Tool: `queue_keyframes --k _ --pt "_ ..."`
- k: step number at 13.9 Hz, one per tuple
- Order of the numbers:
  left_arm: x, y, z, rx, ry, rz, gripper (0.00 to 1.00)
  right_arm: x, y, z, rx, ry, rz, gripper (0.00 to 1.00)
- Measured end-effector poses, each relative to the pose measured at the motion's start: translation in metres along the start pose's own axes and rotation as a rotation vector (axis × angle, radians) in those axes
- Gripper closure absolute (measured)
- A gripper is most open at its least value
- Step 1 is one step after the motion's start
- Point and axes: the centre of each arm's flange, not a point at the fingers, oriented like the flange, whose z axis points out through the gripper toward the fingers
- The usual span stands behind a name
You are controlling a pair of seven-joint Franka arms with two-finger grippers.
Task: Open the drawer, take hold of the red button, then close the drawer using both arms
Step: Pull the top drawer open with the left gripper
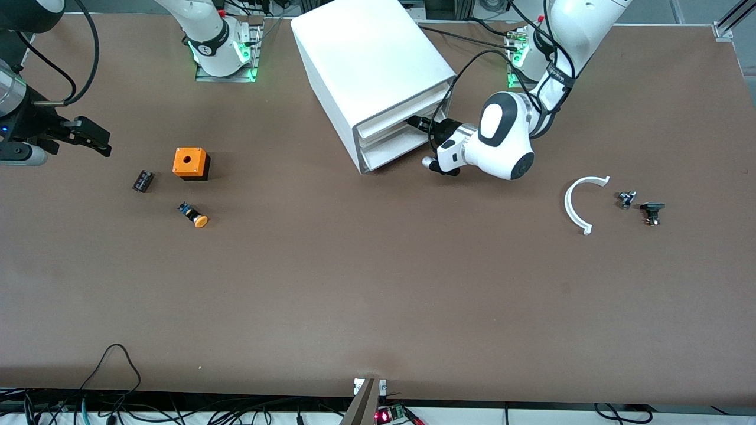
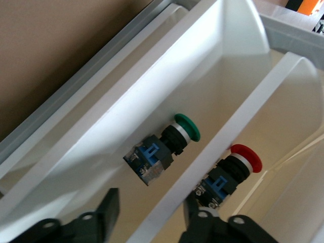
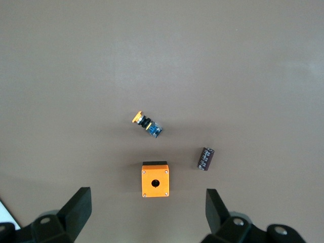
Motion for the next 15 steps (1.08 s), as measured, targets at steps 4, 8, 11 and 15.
queue_keyframes --k 4,8,11,15 --pt "-0.002 0.003 -0.002 -0.019 0.007 -0.003 0.59 0.000 -0.003 0.000 0.000 0.000 -0.005 0.00" --pt "0.002 -0.004 -0.021 -0.028 0.040 0.001 0.66 0.000 -0.005 0.000 0.000 0.000 -0.009 0.00" --pt "0.013 -0.022 -0.074 -0.045 0.150 -0.003 0.71 0.002 -0.006 0.003 -0.001 -0.006 -0.010 0.00" --pt "0.020 -0.032 -0.125 -0.025 0.319 0.020 0.74 0.005 -0.023 0.011 0.021 -0.021 -0.035 0.00"
